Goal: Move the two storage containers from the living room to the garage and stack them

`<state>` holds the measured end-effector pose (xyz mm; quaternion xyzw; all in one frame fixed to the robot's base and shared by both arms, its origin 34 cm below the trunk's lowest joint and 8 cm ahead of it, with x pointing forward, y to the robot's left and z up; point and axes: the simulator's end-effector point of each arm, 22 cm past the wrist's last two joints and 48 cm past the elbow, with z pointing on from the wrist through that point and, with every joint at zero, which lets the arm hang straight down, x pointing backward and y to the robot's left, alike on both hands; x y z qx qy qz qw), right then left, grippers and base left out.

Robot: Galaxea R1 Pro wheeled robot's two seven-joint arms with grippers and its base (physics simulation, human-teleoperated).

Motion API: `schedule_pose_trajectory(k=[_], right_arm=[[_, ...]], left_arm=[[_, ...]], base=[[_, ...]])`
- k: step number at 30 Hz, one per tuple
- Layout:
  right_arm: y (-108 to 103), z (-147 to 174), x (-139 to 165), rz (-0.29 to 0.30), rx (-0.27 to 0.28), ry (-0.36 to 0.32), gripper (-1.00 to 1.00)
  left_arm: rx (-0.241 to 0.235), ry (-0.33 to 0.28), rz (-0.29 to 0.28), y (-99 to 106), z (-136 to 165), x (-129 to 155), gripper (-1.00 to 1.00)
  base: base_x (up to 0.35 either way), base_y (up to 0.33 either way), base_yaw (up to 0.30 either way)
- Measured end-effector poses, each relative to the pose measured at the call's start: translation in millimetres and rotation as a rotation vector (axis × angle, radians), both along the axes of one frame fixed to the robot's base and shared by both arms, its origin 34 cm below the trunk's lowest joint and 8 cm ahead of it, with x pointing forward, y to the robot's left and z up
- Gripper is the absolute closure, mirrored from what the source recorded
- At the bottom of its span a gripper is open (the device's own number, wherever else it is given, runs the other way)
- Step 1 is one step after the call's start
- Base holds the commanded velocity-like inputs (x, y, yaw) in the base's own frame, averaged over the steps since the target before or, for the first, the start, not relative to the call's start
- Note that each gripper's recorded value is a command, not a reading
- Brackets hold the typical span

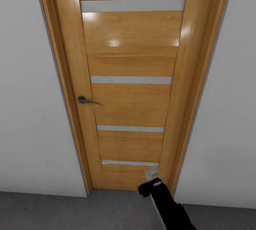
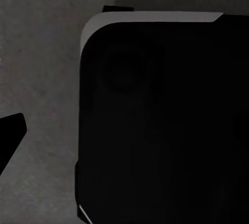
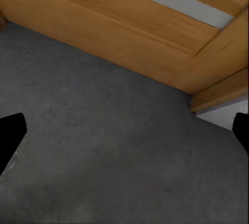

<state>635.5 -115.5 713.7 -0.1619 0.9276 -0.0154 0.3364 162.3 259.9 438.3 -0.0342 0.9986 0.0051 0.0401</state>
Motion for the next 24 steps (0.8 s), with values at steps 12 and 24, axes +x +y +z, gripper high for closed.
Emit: schedule_pose_trajectory(k=[12,24], right_arm=[[40.6,194.6,118.9,0.108,-0.045,-0.297,-1.0],[103.1,278.7,126.0,0.303,0.075,-0.517,-1.0]], left_arm=[[-0.001,-0.001,0.001,-1.7,0.0,0.2,-1.0],[-0.003,-0.002,0.019,-2.6,0.0,0.9,-1.0]], base=[[0.0,0.0,0.0],[0.0,0.0,0.0]])
